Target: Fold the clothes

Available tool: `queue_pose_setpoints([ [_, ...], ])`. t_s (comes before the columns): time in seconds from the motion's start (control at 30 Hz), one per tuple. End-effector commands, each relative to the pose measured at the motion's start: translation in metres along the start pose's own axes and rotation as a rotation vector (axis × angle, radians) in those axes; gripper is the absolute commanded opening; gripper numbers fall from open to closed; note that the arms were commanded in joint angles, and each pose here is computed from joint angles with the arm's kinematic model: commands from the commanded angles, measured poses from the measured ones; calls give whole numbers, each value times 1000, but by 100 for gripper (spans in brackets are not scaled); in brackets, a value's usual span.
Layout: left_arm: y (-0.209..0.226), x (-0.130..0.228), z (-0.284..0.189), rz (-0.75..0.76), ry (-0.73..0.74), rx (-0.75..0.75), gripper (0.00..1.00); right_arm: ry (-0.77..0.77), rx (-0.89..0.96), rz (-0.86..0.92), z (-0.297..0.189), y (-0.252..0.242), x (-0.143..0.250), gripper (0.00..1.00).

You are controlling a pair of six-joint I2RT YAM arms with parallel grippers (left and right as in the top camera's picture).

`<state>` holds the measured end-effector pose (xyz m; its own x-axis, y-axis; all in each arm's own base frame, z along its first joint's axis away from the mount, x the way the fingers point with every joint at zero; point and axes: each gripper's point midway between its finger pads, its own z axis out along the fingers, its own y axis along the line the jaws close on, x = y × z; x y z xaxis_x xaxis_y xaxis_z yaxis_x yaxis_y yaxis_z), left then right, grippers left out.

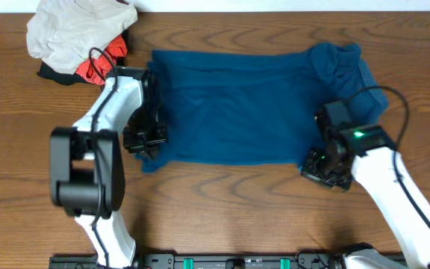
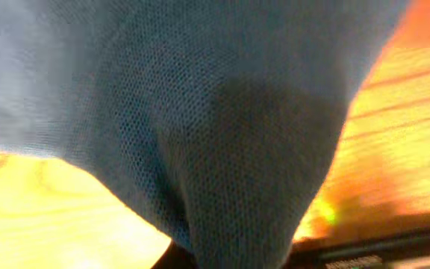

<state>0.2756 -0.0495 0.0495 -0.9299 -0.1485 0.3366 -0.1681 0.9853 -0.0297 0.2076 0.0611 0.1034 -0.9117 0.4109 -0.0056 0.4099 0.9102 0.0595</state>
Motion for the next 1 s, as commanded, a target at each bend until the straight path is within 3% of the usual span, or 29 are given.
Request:
queue_pose_setpoints([
  [0.0,-5,11,-35,-4,-108,55,6,-92,25,0,-26,-8,-11,1],
  [0.3,-4,36,-80,12,-257,95,6,17,90,-1,-30,-27,19,1],
  [0.37,-4,40,-79,10,-239,94,16,19,93,-1,-29,-28,19,1],
  [0.43,-7,43,-75,12,-219,113,31,18,92,-9,-29,-28,19,1],
  [0.57,-17,52,-63,16,-160,179,38,20,95,-15,-28,-29,19,1],
  [0.73,-16,64,-36,27,-93,157,40,-6,84,-16,-28,-25,13,1],
  [0.97,-30,61,2,72,-107,144,40,-32,63,-16,-27,-20,7,1],
])
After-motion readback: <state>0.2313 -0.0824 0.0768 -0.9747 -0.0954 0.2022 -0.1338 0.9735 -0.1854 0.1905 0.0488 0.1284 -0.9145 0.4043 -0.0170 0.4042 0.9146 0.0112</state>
